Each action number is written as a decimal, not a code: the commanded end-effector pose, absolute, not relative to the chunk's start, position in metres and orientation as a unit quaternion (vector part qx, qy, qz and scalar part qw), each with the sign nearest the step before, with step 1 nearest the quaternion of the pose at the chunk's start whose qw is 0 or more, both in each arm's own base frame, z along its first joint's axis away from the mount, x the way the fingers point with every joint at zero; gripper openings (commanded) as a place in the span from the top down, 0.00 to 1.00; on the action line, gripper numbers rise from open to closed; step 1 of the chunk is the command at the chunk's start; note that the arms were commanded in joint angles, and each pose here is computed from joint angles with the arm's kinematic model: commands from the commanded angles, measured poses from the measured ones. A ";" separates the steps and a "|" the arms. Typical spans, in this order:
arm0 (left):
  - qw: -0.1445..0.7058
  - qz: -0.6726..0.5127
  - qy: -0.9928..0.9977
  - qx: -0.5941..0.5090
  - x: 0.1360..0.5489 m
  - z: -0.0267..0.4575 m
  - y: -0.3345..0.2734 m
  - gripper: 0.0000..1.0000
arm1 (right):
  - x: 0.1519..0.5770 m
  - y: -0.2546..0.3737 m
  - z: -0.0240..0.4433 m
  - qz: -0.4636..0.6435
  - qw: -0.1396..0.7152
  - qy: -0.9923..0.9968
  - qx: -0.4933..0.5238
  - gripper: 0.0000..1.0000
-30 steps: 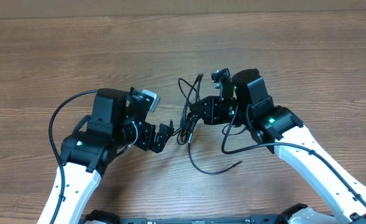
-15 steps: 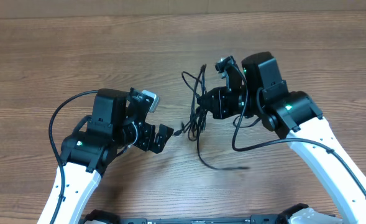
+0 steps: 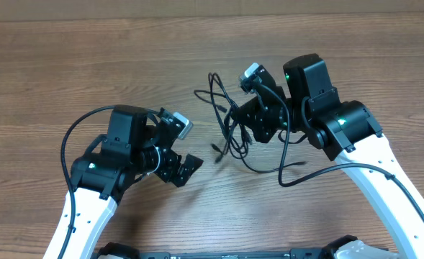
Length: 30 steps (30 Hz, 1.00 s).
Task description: Untangle cables
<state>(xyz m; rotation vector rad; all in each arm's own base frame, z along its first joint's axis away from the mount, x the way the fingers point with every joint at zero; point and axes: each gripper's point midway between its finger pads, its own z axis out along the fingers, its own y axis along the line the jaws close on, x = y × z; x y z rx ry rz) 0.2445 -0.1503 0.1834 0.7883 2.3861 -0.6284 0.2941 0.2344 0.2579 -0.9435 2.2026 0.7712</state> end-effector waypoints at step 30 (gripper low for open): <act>0.509 -0.094 0.594 0.616 0.231 0.278 -0.168 0.00 | 0.219 0.241 0.287 0.403 0.292 0.682 -0.536 0.96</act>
